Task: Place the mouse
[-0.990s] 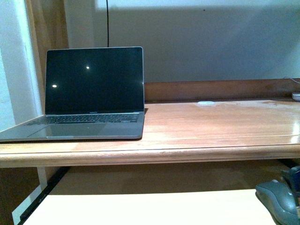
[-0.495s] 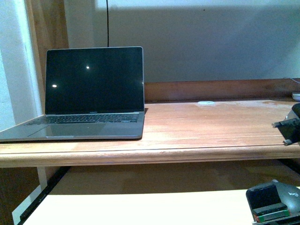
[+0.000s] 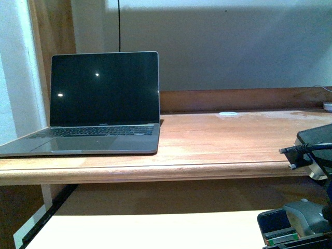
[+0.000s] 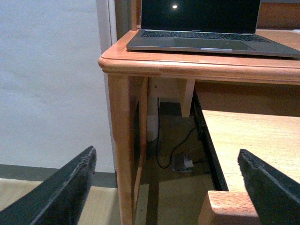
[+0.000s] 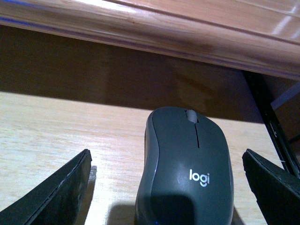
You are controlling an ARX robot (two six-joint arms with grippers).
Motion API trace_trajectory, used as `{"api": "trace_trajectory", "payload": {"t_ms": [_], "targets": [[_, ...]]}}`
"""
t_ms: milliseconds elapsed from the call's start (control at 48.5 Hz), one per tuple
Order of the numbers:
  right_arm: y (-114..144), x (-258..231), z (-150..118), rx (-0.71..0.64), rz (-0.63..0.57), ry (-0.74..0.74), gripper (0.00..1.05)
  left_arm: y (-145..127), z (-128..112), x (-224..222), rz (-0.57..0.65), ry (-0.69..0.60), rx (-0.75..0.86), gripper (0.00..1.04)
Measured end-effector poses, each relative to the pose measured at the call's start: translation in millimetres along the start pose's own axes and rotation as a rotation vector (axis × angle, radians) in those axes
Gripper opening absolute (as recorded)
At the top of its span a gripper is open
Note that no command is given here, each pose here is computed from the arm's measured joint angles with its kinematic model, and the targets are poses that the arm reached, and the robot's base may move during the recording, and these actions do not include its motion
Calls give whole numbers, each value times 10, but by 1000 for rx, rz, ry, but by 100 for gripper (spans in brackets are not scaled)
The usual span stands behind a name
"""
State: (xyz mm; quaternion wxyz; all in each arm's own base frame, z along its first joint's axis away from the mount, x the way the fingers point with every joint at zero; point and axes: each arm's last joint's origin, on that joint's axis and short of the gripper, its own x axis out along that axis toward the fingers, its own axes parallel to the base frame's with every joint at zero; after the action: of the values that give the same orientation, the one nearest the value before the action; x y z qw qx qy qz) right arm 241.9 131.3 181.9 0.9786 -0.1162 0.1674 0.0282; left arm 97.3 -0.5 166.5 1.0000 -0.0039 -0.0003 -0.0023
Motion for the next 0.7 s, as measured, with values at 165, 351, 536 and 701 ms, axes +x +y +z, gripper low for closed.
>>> {"api": "trace_trajectory", "payload": {"t_ms": [165, 351, 536, 701], "targets": [[-11, 84, 1, 10, -13, 24, 97, 0, 0, 0, 0, 0, 2, 97], [-19, 151, 5, 14, -23, 46, 97, 0, 0, 0, 0, 0, 1, 97], [-40, 196, 1, 20, -30, 67, 97, 0, 0, 0, 0, 0, 1, 97], [-70, 216, -16, 32, -39, 81, 77, 0, 0, 0, 0, 0, 1, 97]]}}
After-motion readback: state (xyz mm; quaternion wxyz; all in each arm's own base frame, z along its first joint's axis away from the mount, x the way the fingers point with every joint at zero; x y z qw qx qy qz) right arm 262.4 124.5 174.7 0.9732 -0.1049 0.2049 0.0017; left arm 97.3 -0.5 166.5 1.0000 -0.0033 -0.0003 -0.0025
